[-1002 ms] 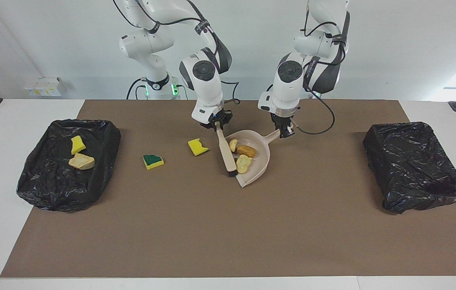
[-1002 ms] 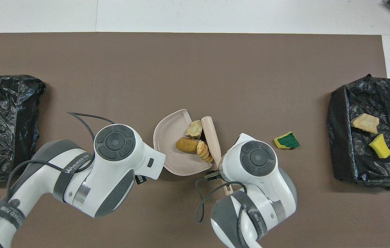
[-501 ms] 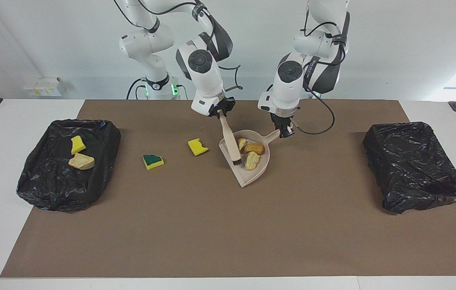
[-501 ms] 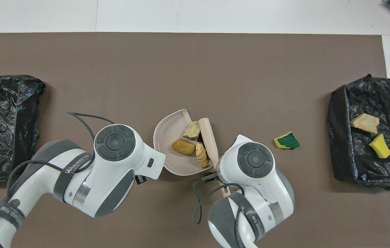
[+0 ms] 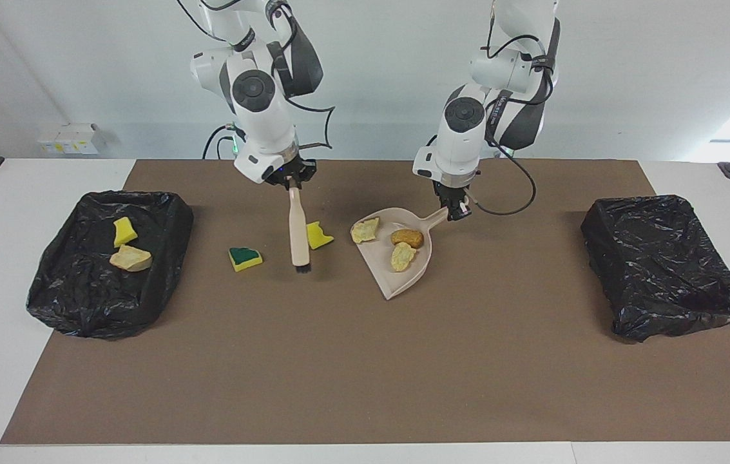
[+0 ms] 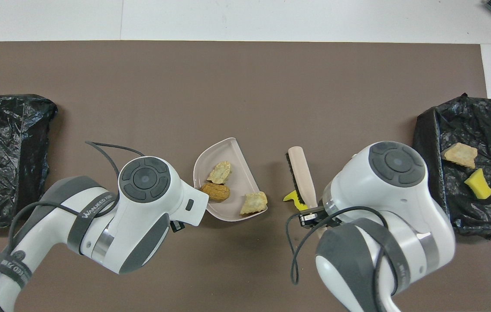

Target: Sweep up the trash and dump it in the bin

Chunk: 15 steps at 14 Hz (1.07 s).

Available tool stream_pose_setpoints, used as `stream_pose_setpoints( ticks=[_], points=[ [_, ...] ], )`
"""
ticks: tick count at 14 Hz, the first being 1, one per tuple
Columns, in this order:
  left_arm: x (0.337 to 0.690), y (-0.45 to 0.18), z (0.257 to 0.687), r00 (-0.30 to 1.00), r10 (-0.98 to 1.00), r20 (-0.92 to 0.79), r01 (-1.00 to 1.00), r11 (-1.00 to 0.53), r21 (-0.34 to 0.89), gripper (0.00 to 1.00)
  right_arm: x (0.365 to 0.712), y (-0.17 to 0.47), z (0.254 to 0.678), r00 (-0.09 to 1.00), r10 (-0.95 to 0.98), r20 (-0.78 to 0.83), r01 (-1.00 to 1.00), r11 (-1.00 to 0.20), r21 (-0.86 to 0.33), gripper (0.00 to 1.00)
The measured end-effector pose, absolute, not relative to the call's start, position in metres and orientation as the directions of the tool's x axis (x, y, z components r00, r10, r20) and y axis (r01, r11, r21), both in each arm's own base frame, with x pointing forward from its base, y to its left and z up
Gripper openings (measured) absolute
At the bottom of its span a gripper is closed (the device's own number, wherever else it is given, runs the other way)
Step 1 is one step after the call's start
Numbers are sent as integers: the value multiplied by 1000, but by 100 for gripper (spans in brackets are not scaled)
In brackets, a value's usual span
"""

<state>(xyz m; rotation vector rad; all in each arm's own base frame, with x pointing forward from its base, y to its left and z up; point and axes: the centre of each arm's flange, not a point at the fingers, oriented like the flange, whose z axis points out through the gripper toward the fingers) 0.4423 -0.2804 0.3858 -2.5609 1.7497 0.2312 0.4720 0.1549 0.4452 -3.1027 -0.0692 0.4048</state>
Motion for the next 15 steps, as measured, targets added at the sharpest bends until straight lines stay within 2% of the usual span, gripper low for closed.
stream_pose_setpoints(
  ticks=[3,8,11,15],
  points=[
    [442,-280,386,356,-924,-140,-929,-367,58,31,474,97,438,967,-22,-253,-14,-999,36,26],
    [442,-280,386,356,-924,-140,-929,-367,57,31,460,-20,395,984,63,-164,62,-998,-13,26],
    [442,-280,386,356,-924,-140,-929,-367,57,31,442,-28,364,978,112,-175,110,-994,-24,26],
    [442,-280,386,356,-924,-140,-928,-367,57,31,423,5,347,983,81,-164,82,-997,1,26]
  ],
)
